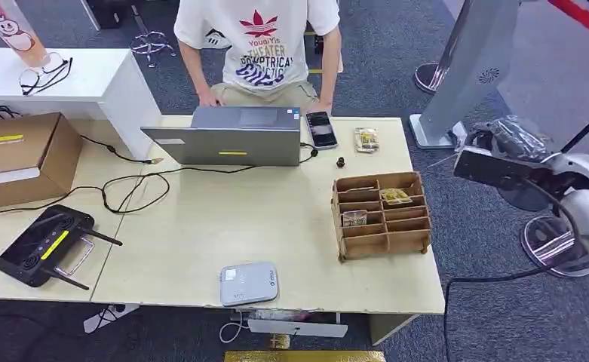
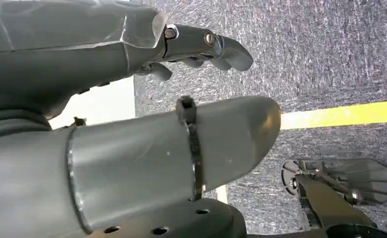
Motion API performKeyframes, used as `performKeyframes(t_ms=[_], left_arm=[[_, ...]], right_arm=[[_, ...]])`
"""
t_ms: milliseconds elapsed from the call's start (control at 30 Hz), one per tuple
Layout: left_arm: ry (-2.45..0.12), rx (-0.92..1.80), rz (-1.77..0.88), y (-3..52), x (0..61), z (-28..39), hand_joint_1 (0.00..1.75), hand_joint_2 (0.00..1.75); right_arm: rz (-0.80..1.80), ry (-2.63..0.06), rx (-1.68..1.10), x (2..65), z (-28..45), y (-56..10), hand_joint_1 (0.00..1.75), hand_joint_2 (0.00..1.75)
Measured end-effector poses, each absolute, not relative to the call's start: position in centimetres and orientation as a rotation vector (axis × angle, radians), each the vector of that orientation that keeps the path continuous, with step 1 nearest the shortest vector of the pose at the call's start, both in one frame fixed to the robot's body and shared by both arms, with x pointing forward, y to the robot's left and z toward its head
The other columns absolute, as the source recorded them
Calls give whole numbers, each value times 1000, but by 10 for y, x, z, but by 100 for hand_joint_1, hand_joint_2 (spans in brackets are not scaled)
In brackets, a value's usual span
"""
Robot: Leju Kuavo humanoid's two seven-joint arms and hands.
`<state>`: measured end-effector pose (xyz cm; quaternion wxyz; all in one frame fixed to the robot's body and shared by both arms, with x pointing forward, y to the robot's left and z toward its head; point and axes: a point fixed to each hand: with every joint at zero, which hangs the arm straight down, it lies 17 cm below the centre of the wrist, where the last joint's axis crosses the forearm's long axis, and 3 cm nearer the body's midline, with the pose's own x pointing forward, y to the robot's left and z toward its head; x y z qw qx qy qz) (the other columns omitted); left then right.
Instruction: Pass the card to the sensor for recognition and then transmit it.
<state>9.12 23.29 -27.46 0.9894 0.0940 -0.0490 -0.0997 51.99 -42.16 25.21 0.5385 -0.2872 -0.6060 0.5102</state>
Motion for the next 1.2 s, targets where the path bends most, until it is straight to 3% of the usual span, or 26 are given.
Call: performKeyframes(t_ms=[467, 567, 1200], left_arm=[[-109, 184, -255, 228, 100, -273, 0, 0], [-109, 185, -261, 227, 102, -272, 0, 0], [-123, 184, -254, 224, 108, -271, 0, 0]], right_arm=[[1209, -1584, -612, 547, 292, -375, 168, 175], [1208, -1623, -567, 557, 297, -352, 175, 175], [1223, -1771, -320, 609, 321, -182, 175, 175]])
